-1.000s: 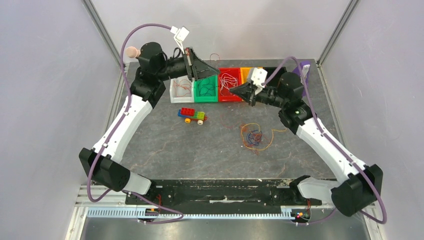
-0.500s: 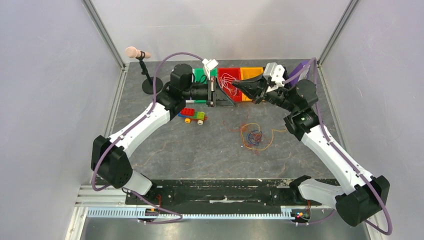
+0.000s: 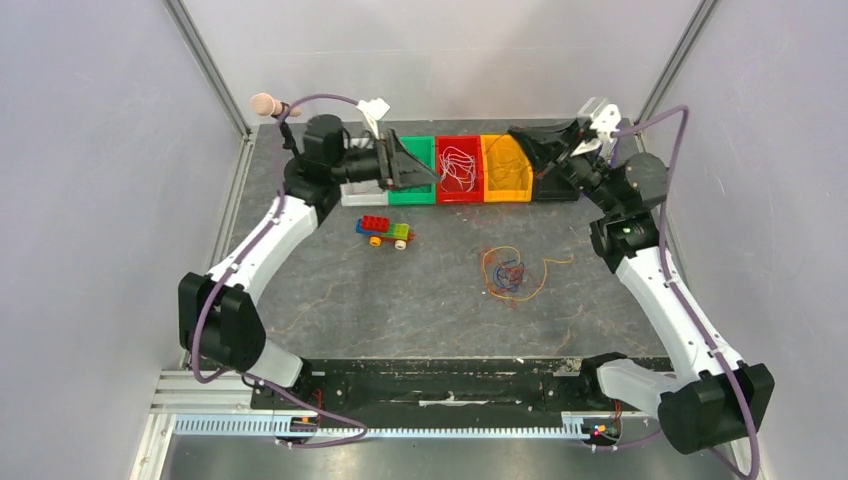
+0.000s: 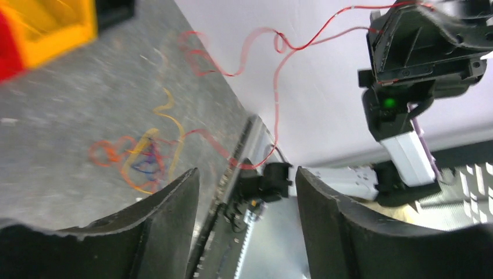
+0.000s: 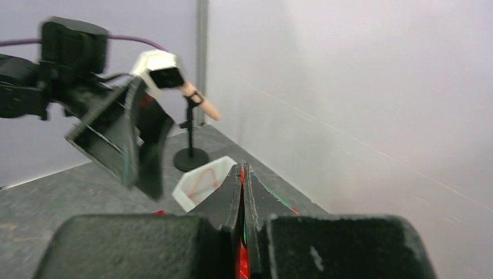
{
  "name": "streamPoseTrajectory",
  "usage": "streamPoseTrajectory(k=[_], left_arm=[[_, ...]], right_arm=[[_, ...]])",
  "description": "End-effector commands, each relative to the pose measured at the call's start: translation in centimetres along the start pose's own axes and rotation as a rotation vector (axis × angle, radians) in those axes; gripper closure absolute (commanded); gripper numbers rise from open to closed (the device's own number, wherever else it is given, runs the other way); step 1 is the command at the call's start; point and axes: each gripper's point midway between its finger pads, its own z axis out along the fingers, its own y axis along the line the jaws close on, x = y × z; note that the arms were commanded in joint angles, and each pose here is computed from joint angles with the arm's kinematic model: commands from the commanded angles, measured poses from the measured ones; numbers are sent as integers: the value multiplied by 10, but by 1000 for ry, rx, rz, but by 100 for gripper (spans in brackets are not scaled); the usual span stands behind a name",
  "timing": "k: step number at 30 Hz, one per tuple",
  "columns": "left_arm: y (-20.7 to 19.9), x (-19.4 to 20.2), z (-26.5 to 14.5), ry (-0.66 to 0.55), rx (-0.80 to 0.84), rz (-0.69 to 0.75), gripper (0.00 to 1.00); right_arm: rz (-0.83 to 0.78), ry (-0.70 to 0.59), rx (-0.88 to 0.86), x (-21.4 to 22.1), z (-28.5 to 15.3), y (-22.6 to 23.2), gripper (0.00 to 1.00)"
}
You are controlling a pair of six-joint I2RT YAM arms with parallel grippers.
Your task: Untangle the cables
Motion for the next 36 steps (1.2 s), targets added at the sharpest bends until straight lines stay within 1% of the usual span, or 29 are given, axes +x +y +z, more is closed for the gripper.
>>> streamPoseTrajectory(k=[1, 4, 6, 10, 14, 21, 22, 24, 27, 33, 36], left_arm=[[-20, -45, -44, -108, -50, 228, 29], [-17, -51, -54, -135, -108, 297, 28], [-17, -49, -57, -142, -120, 317, 27], [-15, -46, -59, -155, -133, 318, 27], [-15, -42, -60, -143, -136, 323, 27], [-11, -41, -60, -135, -145, 315, 27], [-10, -40, -60, -132, -146, 311, 27], [-9, -39, -59, -127, -148, 307, 27], [-7, -36, -60, -115, -157, 305, 27], [-2, -32, -63, -104, -184, 306, 27], [1, -29, -63, -99, -190, 302, 27]], right_arm=[[0, -5, 137, -6, -12, -38, 100], [-44, 22, 212, 3, -17, -61, 100], [-87, 51, 268, 11, -20, -78, 100], [-135, 107, 401, 29, -26, -119, 100], [-179, 161, 454, 47, -26, -153, 100], [-191, 265, 499, 96, -31, -205, 100], [-179, 284, 498, 109, -29, -211, 100], [-174, 319, 539, 126, -38, -237, 100], [-145, 358, 544, 157, -34, -264, 100], [-248, 414, 489, 202, -23, -296, 100], [-286, 424, 494, 213, -20, -315, 100]])
